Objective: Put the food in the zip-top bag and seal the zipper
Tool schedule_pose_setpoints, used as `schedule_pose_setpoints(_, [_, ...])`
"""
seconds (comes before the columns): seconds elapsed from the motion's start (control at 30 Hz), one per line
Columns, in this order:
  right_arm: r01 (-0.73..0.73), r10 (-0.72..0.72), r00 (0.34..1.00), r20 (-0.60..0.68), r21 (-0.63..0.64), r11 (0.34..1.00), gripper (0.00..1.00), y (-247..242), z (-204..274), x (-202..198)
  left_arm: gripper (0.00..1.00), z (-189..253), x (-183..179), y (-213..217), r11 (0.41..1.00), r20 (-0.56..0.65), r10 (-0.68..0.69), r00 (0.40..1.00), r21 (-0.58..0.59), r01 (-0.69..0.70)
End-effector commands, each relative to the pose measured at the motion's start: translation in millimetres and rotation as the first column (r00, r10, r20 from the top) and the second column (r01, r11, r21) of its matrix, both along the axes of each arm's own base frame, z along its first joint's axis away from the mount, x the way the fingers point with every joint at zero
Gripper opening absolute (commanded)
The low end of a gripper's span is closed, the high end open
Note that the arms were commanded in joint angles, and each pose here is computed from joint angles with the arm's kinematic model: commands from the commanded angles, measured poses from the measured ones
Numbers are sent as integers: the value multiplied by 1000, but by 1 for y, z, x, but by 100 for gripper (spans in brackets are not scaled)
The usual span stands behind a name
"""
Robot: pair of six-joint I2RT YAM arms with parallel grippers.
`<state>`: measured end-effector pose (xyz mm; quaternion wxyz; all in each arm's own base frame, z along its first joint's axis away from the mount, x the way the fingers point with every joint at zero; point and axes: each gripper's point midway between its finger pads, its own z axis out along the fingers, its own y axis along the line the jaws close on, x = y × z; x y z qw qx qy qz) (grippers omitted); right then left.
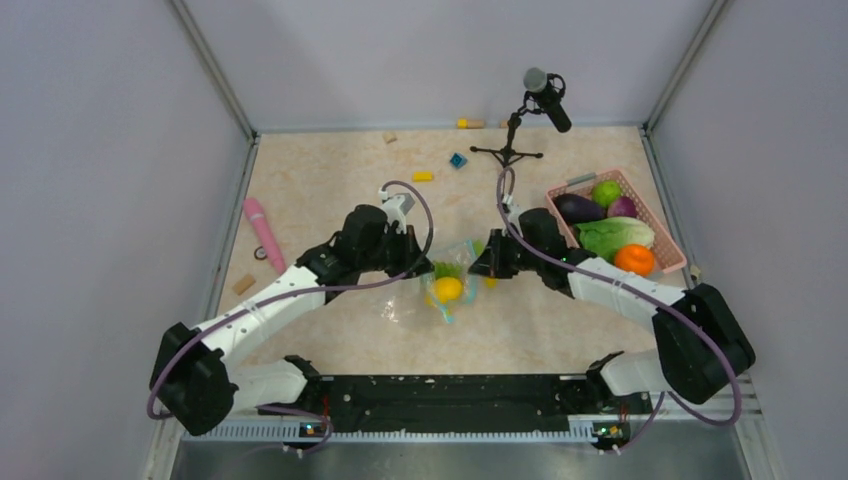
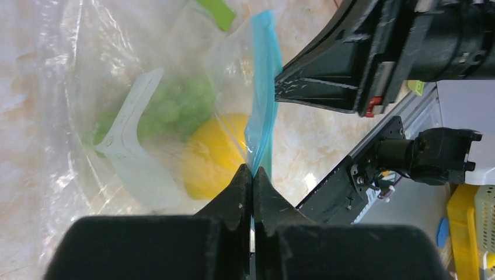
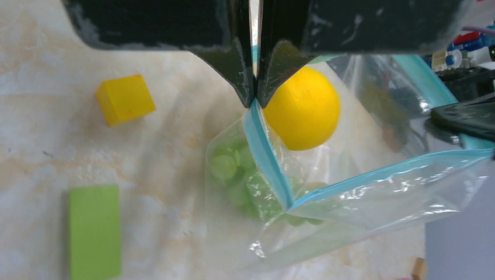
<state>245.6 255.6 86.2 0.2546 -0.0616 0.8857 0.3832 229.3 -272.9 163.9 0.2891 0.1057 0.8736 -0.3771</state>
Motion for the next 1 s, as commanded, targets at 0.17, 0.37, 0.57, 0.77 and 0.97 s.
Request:
schedule_pose_setpoints(0.17, [-126,74,933,352,127,984,0,26,154,13,0,30,17,49,969,175,221,959,75,-237])
schedule_pose_setpoints(0.37, [24,-13,949,314,-33,999,31,-2,148,30,0,41,26,63,945,236,298,925,62,-321])
schedule_pose_setpoints(0.57, [481,-360,842,402,-257,838,99,-111,153,63,0,43,32,52,948,213,307,927,22,-319])
schedule_pose_setpoints(0.77, [748,-645,664,378,-345,567,99,-227,133,80,0,44,38,38,961,199,268,943,21,-277])
schedule_pose_setpoints(0.97, [795,-776,551,307,-477,375,99,-281,78,99,0,38,37,26,975,169,213,962,32,-221])
